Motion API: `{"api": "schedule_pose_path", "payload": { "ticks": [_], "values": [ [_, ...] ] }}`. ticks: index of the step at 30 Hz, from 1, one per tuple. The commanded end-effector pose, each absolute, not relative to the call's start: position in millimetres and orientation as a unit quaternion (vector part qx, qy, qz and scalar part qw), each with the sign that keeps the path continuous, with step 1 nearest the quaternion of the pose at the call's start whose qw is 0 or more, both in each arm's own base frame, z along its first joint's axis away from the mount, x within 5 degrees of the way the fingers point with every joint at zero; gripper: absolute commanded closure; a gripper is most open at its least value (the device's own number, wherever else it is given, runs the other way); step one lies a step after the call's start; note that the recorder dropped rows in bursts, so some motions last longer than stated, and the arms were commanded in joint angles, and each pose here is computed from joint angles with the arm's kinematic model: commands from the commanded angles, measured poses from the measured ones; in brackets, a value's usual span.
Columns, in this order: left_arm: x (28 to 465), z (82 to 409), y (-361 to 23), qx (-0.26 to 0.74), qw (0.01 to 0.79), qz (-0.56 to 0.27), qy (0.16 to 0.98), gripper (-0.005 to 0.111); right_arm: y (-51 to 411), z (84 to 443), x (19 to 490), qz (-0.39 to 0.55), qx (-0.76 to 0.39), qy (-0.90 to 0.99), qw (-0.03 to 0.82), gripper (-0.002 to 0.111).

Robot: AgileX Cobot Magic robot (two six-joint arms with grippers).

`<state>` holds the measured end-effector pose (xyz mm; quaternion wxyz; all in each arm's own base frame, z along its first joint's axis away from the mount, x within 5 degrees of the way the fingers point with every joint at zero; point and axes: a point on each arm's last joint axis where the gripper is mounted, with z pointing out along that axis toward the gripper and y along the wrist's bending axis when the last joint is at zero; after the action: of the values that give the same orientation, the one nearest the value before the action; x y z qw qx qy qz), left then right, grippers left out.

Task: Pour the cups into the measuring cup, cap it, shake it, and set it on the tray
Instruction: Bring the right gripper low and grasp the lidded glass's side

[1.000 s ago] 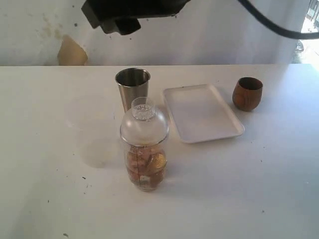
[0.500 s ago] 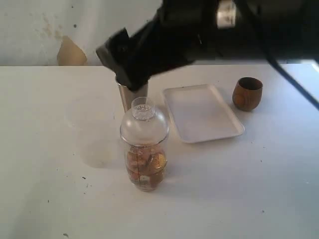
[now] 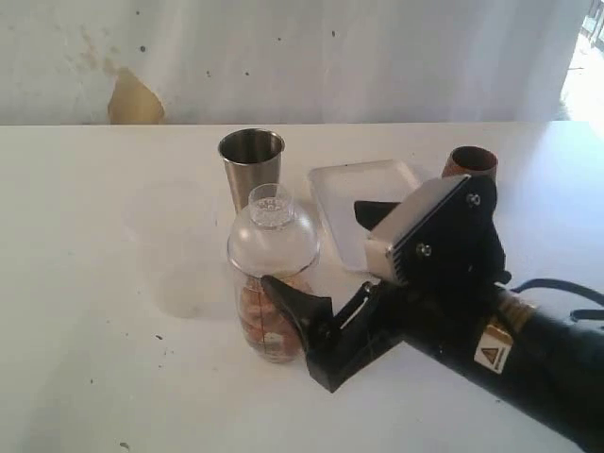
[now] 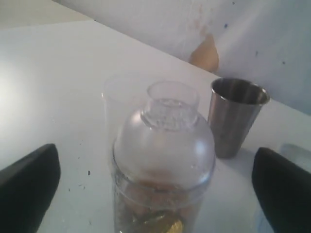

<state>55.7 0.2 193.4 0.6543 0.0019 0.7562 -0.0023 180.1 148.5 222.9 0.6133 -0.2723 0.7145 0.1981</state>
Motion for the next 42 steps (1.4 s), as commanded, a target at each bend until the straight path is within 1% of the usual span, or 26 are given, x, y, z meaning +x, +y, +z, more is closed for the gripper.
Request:
{"api": "schedule_pose_path", "payload": {
  "ticks": [1,10,16,23,42],
  "values": [
    [55.5,192.1,0.0,-0.001,0.654,-0.006,0.756,0.107,149.3,201.3,186.2,0.189,-0.255,0.731,0.604,0.003],
    [55.5,192.1,0.0,-0.001,0.654,-0.006,0.756,0.107,159.5,171.2,195.7,0.192,-0.264,0.739,0.589,0.003],
    [55.5,192.1,0.0,-0.001,0.654,-0.006,0.756,0.107,164.4,152.6,202.0,0.192,-0.262,0.734,0.596,0.003],
    [55.5,192.1,0.0,-0.001,0.654,-0.006,0.756,0.107,179.0,130.5,219.7,0.186,-0.266,0.747,0.581,0.003],
    [55.5,192.1,0.0,-0.001,0.654,-0.006,0.756,0.107,209.7,112.4,256.4,0.188,-0.263,0.741,0.588,0.003]
  ]
}}
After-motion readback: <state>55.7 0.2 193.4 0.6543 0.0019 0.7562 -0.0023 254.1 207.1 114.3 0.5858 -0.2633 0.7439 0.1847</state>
